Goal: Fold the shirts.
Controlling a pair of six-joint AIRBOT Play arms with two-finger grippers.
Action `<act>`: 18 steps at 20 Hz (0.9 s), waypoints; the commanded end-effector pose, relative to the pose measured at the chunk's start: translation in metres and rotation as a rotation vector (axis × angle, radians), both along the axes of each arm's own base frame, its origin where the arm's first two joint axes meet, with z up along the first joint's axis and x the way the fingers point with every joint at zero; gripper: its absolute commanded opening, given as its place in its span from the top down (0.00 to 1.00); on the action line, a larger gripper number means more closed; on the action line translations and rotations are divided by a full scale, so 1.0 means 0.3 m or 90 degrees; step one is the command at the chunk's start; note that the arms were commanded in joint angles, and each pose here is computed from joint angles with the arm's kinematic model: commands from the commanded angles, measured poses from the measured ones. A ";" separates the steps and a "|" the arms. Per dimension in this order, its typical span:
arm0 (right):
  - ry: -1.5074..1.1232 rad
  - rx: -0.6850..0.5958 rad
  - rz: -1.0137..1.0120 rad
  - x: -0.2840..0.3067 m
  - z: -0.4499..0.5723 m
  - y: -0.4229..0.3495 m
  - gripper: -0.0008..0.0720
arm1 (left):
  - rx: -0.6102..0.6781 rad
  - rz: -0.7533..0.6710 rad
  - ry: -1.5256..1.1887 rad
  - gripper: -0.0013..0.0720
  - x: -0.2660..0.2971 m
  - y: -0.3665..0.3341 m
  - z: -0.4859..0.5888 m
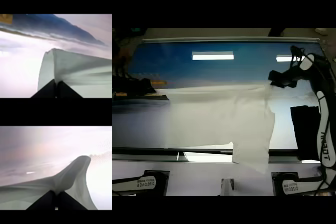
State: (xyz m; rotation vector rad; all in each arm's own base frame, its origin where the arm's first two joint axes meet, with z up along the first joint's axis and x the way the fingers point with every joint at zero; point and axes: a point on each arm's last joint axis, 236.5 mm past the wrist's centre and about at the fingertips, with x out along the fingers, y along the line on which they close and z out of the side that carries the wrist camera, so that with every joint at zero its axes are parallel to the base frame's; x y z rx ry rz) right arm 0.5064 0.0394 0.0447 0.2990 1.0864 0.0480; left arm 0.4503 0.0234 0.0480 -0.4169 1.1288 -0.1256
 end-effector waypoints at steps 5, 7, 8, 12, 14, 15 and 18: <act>-0.279 0.040 -0.119 0.322 0.144 -0.050 0.95 | -0.103 0.141 -0.156 0.94 0.320 0.034 -0.020; -0.264 0.058 -0.140 0.325 0.114 -0.048 0.95 | -0.116 0.154 -0.160 0.94 0.340 0.030 -0.037; -0.228 0.058 -0.138 0.309 0.056 -0.039 0.95 | -0.120 0.146 -0.144 0.94 0.334 0.014 -0.065; -0.083 0.050 -0.113 0.214 -0.142 -0.011 0.95 | -0.127 0.072 -0.075 0.94 0.284 -0.099 -0.171; -0.063 0.028 -0.086 0.177 -0.133 -0.015 0.95 | -0.125 0.044 -0.063 0.94 0.256 -0.122 -0.161; -0.050 0.006 -0.067 0.146 -0.117 -0.024 0.95 | -0.127 0.017 -0.051 0.94 0.224 -0.136 -0.152; 0.049 -0.067 0.003 -0.007 -0.126 -0.060 0.95 | -0.118 -0.077 0.059 0.94 0.054 -0.158 -0.193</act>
